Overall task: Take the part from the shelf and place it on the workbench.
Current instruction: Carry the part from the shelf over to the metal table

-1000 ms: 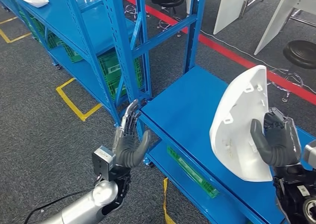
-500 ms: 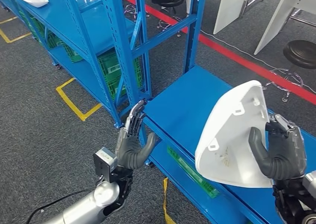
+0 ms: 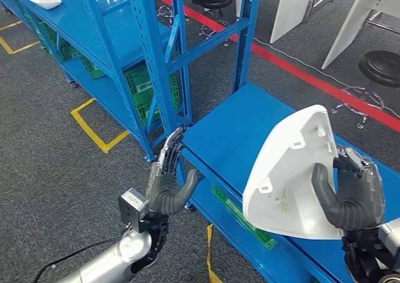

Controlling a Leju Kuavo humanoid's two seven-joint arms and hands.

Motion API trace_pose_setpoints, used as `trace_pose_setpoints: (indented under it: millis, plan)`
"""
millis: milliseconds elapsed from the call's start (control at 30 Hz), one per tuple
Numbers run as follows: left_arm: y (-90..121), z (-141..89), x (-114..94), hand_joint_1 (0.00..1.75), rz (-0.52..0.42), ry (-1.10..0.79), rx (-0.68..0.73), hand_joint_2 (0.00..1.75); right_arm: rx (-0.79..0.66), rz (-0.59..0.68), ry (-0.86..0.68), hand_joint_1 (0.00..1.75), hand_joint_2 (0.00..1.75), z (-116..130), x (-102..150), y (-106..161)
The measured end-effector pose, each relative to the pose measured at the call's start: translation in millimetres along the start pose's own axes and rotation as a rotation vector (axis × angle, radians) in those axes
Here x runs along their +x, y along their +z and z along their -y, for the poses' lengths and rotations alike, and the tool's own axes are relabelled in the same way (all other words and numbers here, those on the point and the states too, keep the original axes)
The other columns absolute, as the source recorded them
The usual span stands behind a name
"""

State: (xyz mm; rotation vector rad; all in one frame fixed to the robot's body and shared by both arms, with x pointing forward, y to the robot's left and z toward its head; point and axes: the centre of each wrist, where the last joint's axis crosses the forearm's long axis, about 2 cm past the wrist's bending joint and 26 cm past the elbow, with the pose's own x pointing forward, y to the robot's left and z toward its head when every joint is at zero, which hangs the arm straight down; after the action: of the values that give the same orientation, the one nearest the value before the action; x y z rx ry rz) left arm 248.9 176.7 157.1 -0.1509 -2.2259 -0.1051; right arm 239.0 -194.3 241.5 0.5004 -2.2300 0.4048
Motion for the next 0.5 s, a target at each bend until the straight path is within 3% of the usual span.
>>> trace_pose_setpoints:
  millis: [500]
  plan:
    - [-1.2, 0.2, 0.2, 0.00, 0.001, 0.004, 0.001, 1.75, -0.056, -0.013, 0.085, 1.75, 1.75, -5.0, -1.8, 3.6]
